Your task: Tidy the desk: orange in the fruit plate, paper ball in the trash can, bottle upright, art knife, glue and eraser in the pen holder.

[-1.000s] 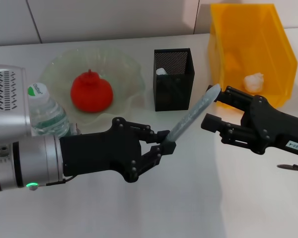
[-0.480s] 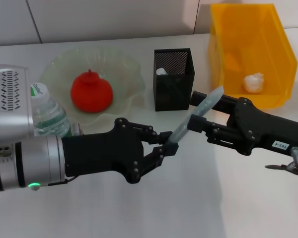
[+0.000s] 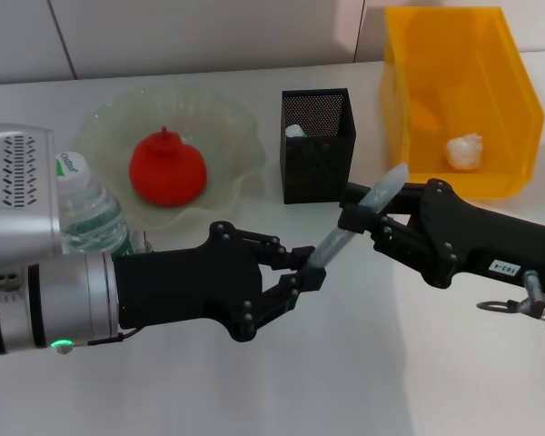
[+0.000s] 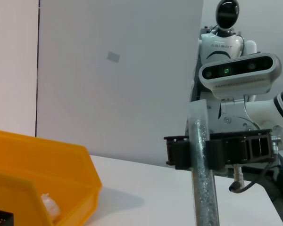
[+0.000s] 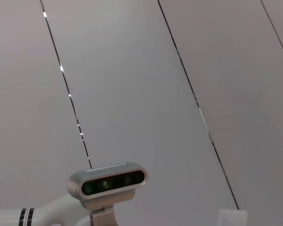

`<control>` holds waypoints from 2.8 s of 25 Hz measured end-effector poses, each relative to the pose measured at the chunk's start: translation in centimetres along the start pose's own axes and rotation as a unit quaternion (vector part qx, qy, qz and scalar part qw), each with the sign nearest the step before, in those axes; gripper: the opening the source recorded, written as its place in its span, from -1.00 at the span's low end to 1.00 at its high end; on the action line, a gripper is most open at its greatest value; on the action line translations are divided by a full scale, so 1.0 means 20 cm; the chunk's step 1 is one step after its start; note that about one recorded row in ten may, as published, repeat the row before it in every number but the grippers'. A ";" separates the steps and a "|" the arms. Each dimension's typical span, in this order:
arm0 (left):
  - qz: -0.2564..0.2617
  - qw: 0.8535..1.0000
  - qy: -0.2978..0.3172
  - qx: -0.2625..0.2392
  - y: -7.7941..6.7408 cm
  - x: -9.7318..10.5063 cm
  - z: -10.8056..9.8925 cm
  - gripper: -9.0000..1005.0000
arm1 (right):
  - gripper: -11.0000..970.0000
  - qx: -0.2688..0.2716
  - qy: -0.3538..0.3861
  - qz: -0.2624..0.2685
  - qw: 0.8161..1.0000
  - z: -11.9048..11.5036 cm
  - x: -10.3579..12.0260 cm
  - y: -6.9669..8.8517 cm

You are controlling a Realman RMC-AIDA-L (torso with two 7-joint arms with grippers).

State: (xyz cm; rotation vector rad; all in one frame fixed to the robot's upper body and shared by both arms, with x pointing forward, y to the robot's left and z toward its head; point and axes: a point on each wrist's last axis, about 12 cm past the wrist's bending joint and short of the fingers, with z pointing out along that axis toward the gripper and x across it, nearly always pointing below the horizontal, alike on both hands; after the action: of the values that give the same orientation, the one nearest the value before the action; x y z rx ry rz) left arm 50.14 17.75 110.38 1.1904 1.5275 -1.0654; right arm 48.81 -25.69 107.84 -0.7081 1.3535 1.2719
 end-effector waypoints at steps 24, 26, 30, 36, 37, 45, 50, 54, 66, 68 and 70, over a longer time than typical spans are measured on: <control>0.028 0.999 -0.043 0.004 -0.02 0.05 -0.01 0.38 | -0.68 0.094 -0.068 -0.067 0.991 -0.17 -0.06 -0.01; 0.041 0.998 -0.049 0.003 -0.03 0.09 -0.01 0.53 | -0.68 0.116 -0.086 -0.089 0.986 -0.20 -0.09 -0.02; 0.056 0.996 -0.068 0.004 -0.05 0.17 -0.02 0.62 | -0.67 0.156 -0.127 -0.162 0.966 -0.19 -0.13 -0.06; 0.038 0.995 -0.094 -0.002 -0.08 0.27 -0.04 0.62 | -0.65 0.213 -0.121 -0.227 0.942 -0.05 -0.14 -0.19; 0.037 0.995 -0.095 -0.002 -0.08 0.27 -0.04 0.62 | -0.64 0.218 -0.113 -0.233 0.941 -0.01 -0.14 -0.22; 0.028 0.995 -0.099 -0.009 -0.09 0.28 -0.05 0.62 | -0.61 0.245 -0.039 -0.223 0.943 0.17 -0.10 -0.35; 0.028 0.995 -0.099 -0.005 -0.08 0.27 -0.04 0.62 | -0.60 0.252 0.002 -0.215 0.944 0.22 -0.07 -0.40; 0.028 0.995 -0.099 -0.005 -0.08 0.27 -0.04 0.62 | -0.58 0.250 0.041 -0.208 0.945 0.27 -0.04 -0.42; 0.029 0.994 -0.105 0.001 -0.08 0.27 -0.04 0.62 | -0.54 0.262 0.053 -0.189 0.945 0.29 -0.01 -0.44; 0.028 0.994 -0.104 0.000 -0.08 0.27 -0.04 0.62 | -0.53 0.265 0.050 -0.184 0.945 0.28 -0.01 -0.43; 0.027 0.994 -0.104 0.000 -0.08 0.27 -0.05 0.62 | -0.52 0.268 0.050 -0.180 0.945 0.27 0.00 -0.43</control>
State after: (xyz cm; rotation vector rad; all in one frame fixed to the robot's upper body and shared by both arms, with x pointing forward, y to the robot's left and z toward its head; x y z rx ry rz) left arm 47.62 19.49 105.52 1.0782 1.3278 -1.1158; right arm 58.38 -22.83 106.27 -0.6006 1.4838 0.5428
